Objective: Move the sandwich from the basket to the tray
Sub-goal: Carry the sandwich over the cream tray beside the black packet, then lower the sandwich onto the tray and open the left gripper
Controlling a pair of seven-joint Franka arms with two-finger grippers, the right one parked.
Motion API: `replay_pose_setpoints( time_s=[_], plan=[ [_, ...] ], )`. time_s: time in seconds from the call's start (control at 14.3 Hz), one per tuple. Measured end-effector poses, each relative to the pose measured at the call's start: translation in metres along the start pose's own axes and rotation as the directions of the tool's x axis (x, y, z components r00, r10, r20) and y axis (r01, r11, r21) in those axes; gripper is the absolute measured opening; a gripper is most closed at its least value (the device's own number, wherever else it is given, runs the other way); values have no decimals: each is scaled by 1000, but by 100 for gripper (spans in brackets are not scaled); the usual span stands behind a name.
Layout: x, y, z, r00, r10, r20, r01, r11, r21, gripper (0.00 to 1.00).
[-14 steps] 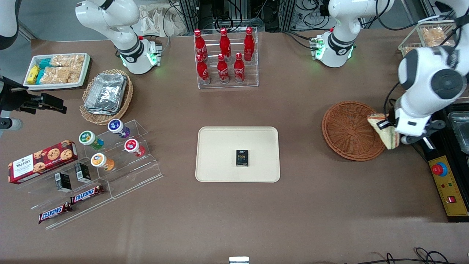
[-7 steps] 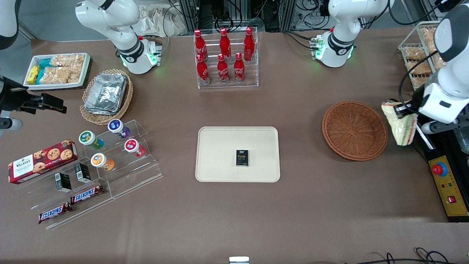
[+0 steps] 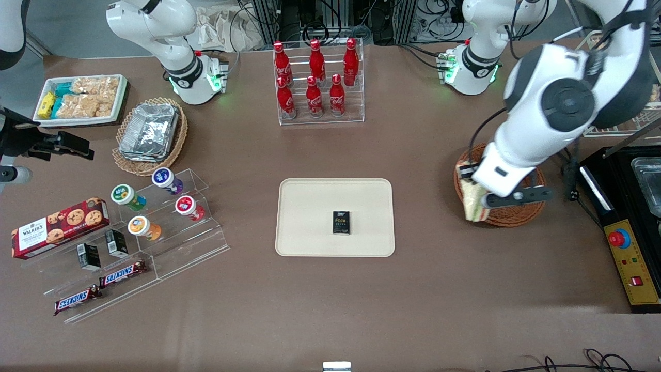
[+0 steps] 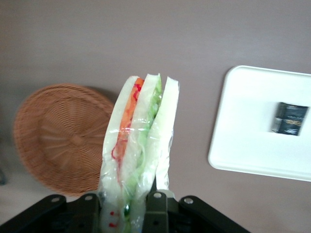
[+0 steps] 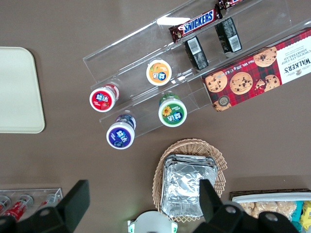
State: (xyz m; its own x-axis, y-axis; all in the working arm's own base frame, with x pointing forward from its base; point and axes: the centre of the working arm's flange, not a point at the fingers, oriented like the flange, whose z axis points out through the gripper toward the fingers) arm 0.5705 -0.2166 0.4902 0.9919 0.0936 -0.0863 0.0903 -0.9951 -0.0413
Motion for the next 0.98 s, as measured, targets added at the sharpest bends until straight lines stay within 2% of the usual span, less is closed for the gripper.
replay_pose_setpoints(
  time_s=[0.14,0.21,0.35,0.56,0.63,0.84,0.98],
  plan=[
    [-2,40,24,1000,30,-3,-30,999,-22,24],
    [-4,61,41,999,46,7,-46,999,-27,24],
    [-10,101,86,995,89,36,-88,996,-31,24],
    [-12,142,154,988,149,50,-148,989,-22,24],
    [-14,153,175,985,164,53,-164,986,-10,24],
    [-21,171,229,982,182,52,-185,981,63,24],
    [-27,183,248,984,171,39,-174,982,76,24]
  ],
)
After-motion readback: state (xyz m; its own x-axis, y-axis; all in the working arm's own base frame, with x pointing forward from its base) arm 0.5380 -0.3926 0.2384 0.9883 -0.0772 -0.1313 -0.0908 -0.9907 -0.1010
